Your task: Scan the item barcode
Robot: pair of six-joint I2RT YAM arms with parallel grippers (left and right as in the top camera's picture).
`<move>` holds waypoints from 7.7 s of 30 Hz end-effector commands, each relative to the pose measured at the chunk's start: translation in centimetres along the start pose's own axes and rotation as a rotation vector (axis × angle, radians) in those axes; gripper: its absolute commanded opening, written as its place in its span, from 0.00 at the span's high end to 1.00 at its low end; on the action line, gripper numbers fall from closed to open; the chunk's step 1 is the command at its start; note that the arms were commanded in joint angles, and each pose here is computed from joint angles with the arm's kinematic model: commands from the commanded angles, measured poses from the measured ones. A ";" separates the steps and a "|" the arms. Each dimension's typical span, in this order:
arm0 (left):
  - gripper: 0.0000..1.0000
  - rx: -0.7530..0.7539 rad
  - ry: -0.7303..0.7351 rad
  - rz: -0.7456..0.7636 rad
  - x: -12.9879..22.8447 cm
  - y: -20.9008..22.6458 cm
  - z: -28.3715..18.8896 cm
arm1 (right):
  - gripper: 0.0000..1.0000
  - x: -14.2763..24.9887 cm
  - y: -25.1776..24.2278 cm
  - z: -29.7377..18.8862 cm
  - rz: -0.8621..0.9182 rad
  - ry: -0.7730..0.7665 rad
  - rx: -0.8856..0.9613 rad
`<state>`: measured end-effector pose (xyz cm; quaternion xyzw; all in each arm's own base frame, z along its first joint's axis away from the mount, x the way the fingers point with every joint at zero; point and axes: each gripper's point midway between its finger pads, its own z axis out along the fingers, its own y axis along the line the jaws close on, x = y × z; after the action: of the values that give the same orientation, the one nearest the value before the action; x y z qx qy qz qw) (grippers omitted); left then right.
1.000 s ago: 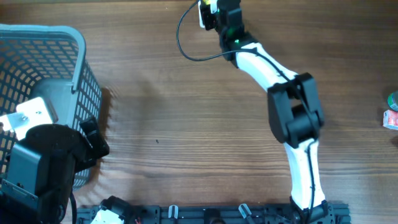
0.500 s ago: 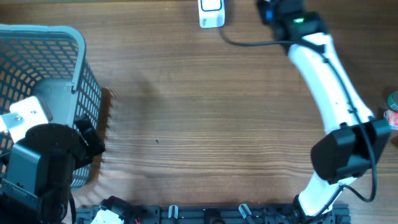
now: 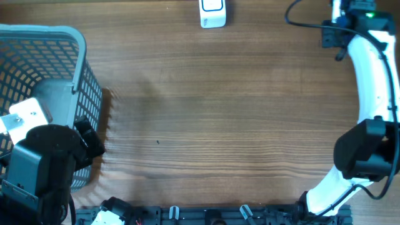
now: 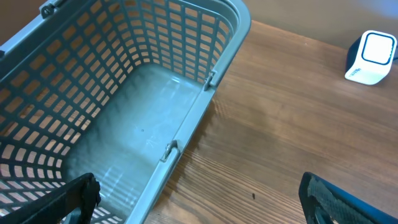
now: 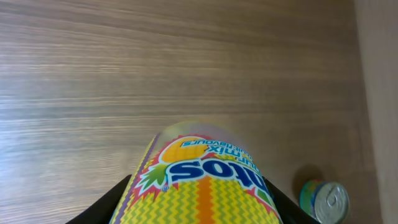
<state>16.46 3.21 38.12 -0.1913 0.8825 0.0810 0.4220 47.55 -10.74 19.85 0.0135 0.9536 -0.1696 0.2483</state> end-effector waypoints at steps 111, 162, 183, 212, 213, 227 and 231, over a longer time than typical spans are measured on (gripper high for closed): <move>0.00 0.092 -0.308 -0.213 0.9 8.9 -7.0 | 0.00 13.5 8.1 -35.8 -0.090 -0.672 -0.547; 0.00 0.092 -0.308 -0.213 0.9 8.9 -7.0 | 0.00 16.5 3.3 -27.8 0.051 -1.478 -0.079; 0.00 0.092 -0.308 -0.213 0.9 8.9 -7.0 | 0.00 20.6 6.3 -11.9 0.159 -1.059 -0.135; 0.00 0.092 -0.308 -0.213 0.9 8.9 -7.0 | 0.00 20.7 7.0 -11.9 0.177 -1.054 -0.190; 0.00 0.088 -0.310 -0.212 0.9 9.0 -7.0 | 0.00 20.7 7.0 -11.9 0.177 -1.054 -0.190; 0.00 0.340 -0.441 -0.378 -4.0 -1.9 -0.8 | 0.00 20.7 7.0 -11.9 0.178 -1.054 -0.191; 0.00 0.550 -0.585 -0.309 -4.6 -7.1 2.1 | 0.00 20.7 7.0 -11.9 0.177 -1.054 -0.190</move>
<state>20.81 2.32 43.50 -0.2677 0.6716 -0.1234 0.6797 24.68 -1.58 17.25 -0.0178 0.7110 -0.0529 0.7010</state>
